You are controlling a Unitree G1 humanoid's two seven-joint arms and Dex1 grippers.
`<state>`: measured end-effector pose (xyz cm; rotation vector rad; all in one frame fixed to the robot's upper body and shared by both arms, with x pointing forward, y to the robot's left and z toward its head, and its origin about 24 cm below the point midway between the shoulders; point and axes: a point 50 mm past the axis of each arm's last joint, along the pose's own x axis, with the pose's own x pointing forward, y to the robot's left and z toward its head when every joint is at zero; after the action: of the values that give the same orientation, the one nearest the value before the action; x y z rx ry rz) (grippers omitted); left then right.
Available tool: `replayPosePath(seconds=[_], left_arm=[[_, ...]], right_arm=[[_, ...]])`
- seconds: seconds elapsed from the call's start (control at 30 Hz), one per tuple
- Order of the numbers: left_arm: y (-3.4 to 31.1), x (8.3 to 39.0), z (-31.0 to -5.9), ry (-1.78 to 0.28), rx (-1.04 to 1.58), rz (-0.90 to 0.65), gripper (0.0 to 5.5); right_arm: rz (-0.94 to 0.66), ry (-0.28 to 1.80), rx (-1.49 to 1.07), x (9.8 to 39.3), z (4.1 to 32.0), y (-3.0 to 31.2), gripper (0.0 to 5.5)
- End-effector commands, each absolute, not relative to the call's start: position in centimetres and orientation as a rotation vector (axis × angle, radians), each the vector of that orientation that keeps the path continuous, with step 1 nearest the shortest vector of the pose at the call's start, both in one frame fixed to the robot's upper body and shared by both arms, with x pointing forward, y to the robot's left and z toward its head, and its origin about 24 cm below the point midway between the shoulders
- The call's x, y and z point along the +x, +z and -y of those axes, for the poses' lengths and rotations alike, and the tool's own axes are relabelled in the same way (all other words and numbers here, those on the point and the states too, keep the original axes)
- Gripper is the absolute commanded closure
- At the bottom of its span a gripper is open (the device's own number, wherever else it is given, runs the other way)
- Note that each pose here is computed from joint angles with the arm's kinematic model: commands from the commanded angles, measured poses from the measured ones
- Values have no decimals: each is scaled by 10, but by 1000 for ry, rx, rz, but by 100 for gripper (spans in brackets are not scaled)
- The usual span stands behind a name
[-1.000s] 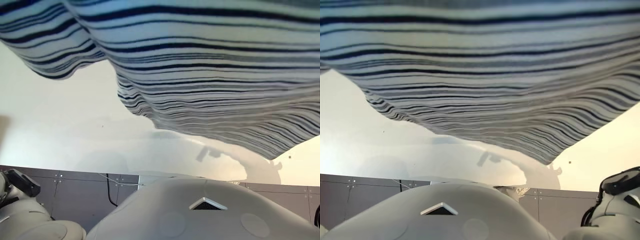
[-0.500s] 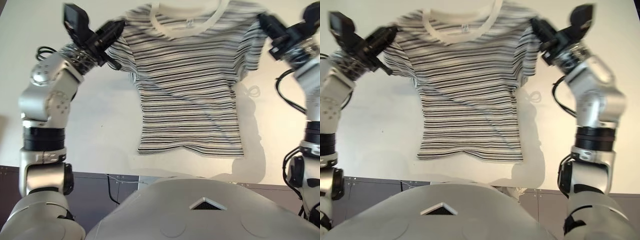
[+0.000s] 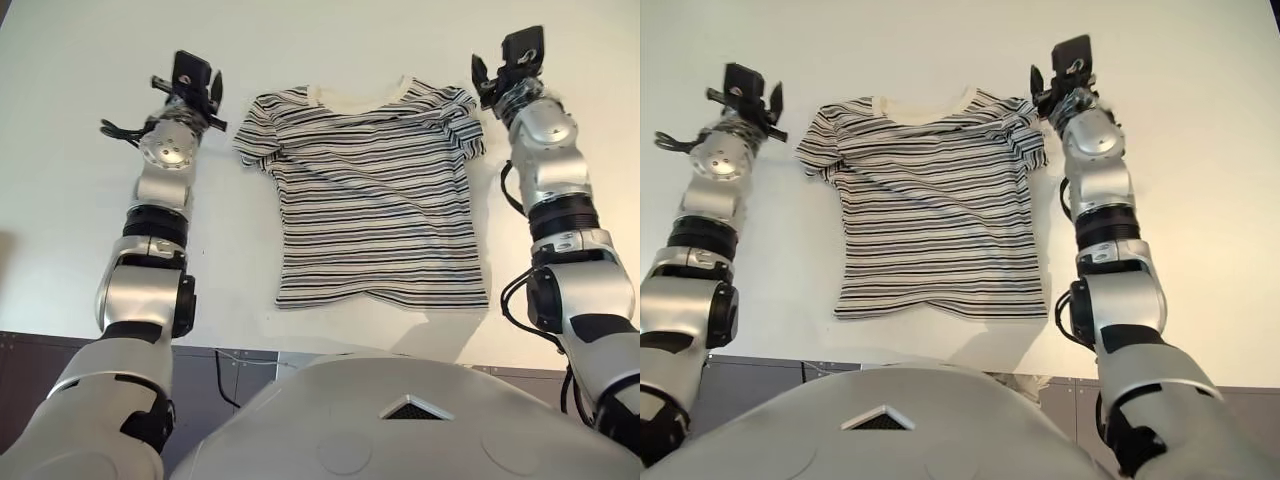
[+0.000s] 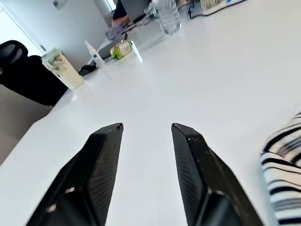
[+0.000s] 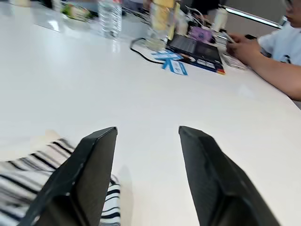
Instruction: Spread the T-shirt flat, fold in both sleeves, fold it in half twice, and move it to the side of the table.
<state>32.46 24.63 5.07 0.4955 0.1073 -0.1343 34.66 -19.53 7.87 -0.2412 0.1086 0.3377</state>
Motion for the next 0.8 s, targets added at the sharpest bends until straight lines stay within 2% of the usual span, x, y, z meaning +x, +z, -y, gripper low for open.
replayPosePath(seconds=[0.03,0.07,0.1,0.23,0.33,0.47,0.53,0.67,0.8], left_arm=[[66,199,-184,-613,386,-110,360],[65,175,-172,-729,375,-169,360],[53,152,-171,-852,449,-267,360],[13,95,-183,-1080,673,-579,360],[9,77,-189,-1126,727,-660,360],[12,59,-199,-1139,765,-729,360],[15,60,-210,-1112,807,-739,360],[26,78,-224,-1055,887,-662,360],[54,99,-212,-1000,784,-516,360]], right_arm=[[-272,929,-510,241,218,93,314],[-324,982,-593,227,222,89,314],[-392,1039,-678,212,225,76,314],[-546,1108,-861,172,231,36,314],[-596,1141,-905,148,235,29,314],[-681,1190,-871,121,244,40,314],[-662,1140,-817,121,246,51,314],[-533,993,-639,149,244,82,314],[-421,869,-515,182,249,105,314]])
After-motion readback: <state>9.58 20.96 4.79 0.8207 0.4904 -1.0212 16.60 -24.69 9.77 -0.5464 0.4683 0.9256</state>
